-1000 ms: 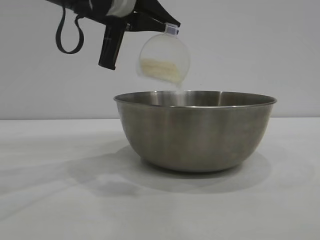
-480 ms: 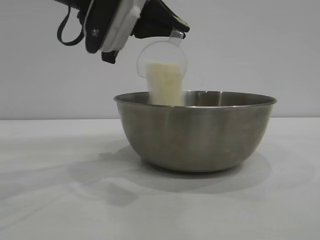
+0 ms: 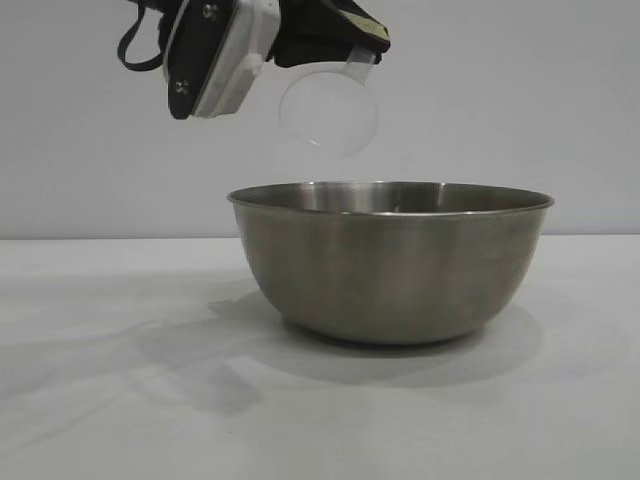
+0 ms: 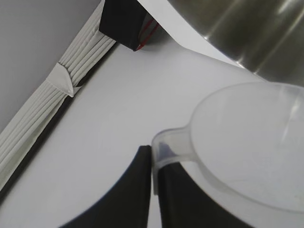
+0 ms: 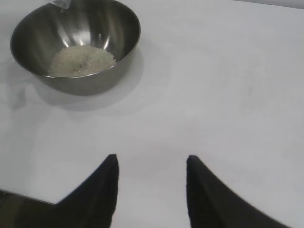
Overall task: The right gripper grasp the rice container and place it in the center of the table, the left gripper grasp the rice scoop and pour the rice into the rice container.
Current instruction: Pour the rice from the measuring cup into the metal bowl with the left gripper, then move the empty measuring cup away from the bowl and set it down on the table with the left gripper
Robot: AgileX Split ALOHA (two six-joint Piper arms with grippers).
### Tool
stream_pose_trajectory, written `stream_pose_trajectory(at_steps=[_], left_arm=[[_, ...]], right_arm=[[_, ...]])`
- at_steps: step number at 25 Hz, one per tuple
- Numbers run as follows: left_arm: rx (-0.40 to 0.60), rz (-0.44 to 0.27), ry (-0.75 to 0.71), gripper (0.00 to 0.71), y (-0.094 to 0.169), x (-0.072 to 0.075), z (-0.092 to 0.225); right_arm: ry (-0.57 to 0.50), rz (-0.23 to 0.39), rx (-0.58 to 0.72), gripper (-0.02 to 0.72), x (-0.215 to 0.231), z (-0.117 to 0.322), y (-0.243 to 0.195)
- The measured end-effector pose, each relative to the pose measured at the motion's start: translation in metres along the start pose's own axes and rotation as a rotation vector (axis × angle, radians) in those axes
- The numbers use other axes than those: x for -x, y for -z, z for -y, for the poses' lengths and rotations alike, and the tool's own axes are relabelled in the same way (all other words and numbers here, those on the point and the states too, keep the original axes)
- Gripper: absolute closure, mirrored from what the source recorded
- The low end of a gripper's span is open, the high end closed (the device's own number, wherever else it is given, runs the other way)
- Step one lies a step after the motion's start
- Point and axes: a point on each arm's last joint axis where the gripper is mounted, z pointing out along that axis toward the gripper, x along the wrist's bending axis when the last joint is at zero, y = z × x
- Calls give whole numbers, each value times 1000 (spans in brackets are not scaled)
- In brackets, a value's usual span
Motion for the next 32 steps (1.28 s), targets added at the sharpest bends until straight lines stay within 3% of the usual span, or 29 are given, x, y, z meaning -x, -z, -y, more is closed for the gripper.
stream_pose_trajectory(at_steps=[2, 5, 7, 11, 16, 20, 24, 27, 32], left_arm=[[-118, -88, 368, 710, 1, -6, 12], [-272, -240, 796, 710, 6, -10, 30], [-349, -341, 1020, 710, 10, -10, 40], [-445, -490, 1301, 710, 23, -7, 61], [-589, -552, 1414, 710, 61, 18, 92], [-673, -501, 1417, 710, 95, 47, 95], [-726, -500, 1429, 710, 119, 65, 91], [-755, -507, 1433, 710, 130, 81, 91], [-774, -418, 1472, 710, 129, 112, 86]], right_arm=[[0, 0, 0, 380, 0, 0, 0], [0, 0, 0, 380, 0, 0, 0], [0, 0, 0, 380, 0, 0, 0], [0, 0, 0, 380, 0, 0, 0], [0, 0, 0, 380, 0, 0, 0], [0, 0, 0, 380, 0, 0, 0], [0, 0, 0, 380, 0, 0, 0], [0, 0, 0, 380, 0, 0, 0], [0, 0, 0, 380, 0, 0, 0]])
